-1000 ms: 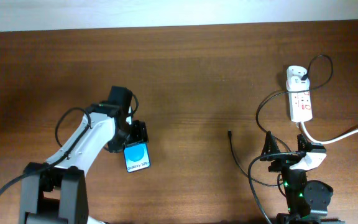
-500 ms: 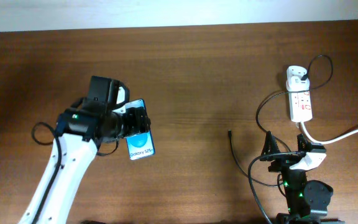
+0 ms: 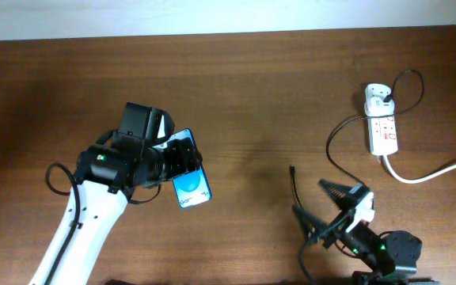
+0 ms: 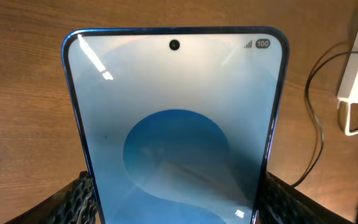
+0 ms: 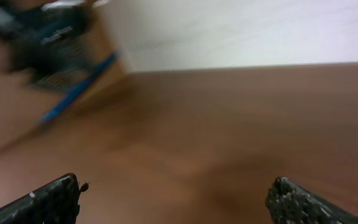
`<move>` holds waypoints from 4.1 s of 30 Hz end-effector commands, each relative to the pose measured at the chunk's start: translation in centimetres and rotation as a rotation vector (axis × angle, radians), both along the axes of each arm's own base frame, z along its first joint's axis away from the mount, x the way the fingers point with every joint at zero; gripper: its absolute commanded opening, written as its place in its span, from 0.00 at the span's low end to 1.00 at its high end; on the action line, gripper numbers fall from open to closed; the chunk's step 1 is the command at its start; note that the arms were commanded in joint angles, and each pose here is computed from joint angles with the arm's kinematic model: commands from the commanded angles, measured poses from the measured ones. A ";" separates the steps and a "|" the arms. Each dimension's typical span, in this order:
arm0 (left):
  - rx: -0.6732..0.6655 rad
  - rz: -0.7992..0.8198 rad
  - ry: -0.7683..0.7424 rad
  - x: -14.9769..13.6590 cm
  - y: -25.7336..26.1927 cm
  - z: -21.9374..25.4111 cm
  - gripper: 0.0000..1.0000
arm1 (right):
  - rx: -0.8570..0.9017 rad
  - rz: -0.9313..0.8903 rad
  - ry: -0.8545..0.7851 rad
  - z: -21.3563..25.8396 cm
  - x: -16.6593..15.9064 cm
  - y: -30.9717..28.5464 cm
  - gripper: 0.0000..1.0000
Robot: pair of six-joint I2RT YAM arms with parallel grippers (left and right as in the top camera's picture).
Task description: Plug charger to phone and switch on socket
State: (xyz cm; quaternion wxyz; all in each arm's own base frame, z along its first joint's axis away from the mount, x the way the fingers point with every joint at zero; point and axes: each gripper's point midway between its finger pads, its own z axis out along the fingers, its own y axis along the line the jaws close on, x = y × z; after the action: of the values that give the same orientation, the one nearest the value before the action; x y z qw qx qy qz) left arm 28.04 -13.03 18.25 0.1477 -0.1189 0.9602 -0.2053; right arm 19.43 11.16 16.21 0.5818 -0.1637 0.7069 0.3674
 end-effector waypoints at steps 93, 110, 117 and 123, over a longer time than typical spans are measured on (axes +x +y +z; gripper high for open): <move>-0.339 0.498 0.009 4.2 -1.4 4.3 0.49 | 0.374 0.218 0.359 5.4 9.4 20.7 0.32; -0.346 0.472 0.016 3.8 -2.2 4.3 0.52 | 0.367 0.217 0.370 5.0 9.4 20.8 0.17; -0.340 0.473 0.026 3.6 -2.1 4.1 0.63 | 0.384 0.234 0.392 5.1 9.1 20.9 0.04; -0.340 0.473 0.026 3.6 -2.1 4.1 0.77 | 0.459 0.262 0.437 6.1 8.8 21.0 0.04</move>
State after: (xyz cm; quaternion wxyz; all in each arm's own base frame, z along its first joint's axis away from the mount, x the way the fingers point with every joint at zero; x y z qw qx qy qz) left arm 31.66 -14.58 20.72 0.1516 -0.3742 0.8650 -0.2980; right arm 29.11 31.36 20.20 0.4084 -0.0362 0.7104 0.5721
